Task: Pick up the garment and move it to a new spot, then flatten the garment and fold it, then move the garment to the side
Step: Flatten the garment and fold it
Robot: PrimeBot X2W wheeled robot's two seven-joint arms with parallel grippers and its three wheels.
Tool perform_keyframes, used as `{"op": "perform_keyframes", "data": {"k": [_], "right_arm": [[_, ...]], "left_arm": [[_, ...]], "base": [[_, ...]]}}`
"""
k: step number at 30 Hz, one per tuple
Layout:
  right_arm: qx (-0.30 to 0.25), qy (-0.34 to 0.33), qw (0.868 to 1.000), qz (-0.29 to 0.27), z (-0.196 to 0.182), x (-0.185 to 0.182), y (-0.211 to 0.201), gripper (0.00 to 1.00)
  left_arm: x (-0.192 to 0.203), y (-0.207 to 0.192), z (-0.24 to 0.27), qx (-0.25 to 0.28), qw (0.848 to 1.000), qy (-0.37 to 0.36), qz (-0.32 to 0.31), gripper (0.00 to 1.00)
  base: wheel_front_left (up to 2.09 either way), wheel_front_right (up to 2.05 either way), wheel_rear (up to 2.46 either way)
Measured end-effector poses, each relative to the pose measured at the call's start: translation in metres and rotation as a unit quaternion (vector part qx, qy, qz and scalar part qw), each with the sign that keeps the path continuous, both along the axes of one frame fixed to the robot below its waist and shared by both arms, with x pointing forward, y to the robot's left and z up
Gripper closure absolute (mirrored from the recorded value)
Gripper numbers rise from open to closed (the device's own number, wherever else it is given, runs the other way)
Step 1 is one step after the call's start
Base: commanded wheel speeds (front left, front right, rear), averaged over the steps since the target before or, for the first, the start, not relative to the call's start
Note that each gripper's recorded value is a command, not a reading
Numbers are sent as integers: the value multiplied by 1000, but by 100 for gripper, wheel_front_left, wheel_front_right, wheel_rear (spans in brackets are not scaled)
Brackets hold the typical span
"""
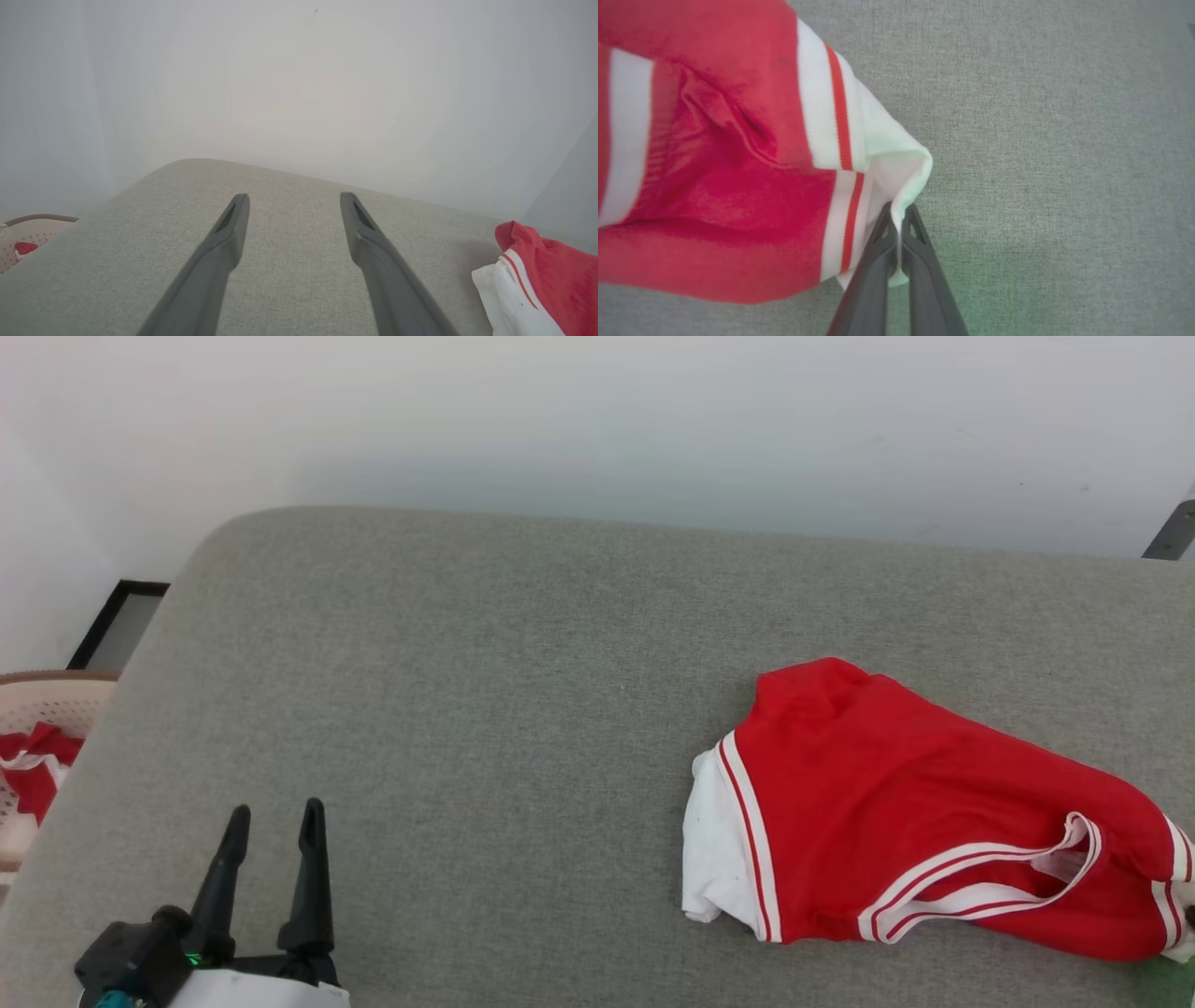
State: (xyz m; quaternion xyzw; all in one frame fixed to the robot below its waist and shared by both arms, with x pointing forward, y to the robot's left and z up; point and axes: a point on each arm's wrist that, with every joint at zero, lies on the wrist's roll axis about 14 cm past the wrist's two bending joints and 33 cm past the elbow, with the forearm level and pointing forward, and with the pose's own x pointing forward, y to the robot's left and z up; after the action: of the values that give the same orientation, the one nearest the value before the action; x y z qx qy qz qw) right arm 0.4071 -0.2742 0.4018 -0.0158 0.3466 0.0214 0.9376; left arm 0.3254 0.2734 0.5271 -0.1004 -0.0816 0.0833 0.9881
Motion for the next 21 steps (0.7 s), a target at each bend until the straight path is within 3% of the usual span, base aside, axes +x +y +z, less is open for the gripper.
{"op": "perform_keyframes", "data": {"k": [1, 2, 4, 13, 21], "right_arm": [[0, 1, 1000, -2, -1, 0, -1, 85], [1, 0, 1000, -4, -2, 0, -2, 64], [6, -13, 1000, -5, 3, 5, 2, 0], [20, -52, 998, -7, 30, 11, 3, 0], [48, -156, 987, -7, 79, 15, 12, 0]], "left_arm": [[1, -1, 0, 1, 1000, 0, -2, 0], [1, -2, 0, 1, 1000, 0, -4, 0], [2, -4, 0, 3, 1000, 0, -10, 0], [12, -23, 5, 10, 998, 4, -66, 0], [34, -58, 25, 11, 987, 24, -161, 0]], "base": [[0, 0, 0], [0, 0, 0], [0, 0, 0], [0, 0, 0], [0, 0, 0]]}}
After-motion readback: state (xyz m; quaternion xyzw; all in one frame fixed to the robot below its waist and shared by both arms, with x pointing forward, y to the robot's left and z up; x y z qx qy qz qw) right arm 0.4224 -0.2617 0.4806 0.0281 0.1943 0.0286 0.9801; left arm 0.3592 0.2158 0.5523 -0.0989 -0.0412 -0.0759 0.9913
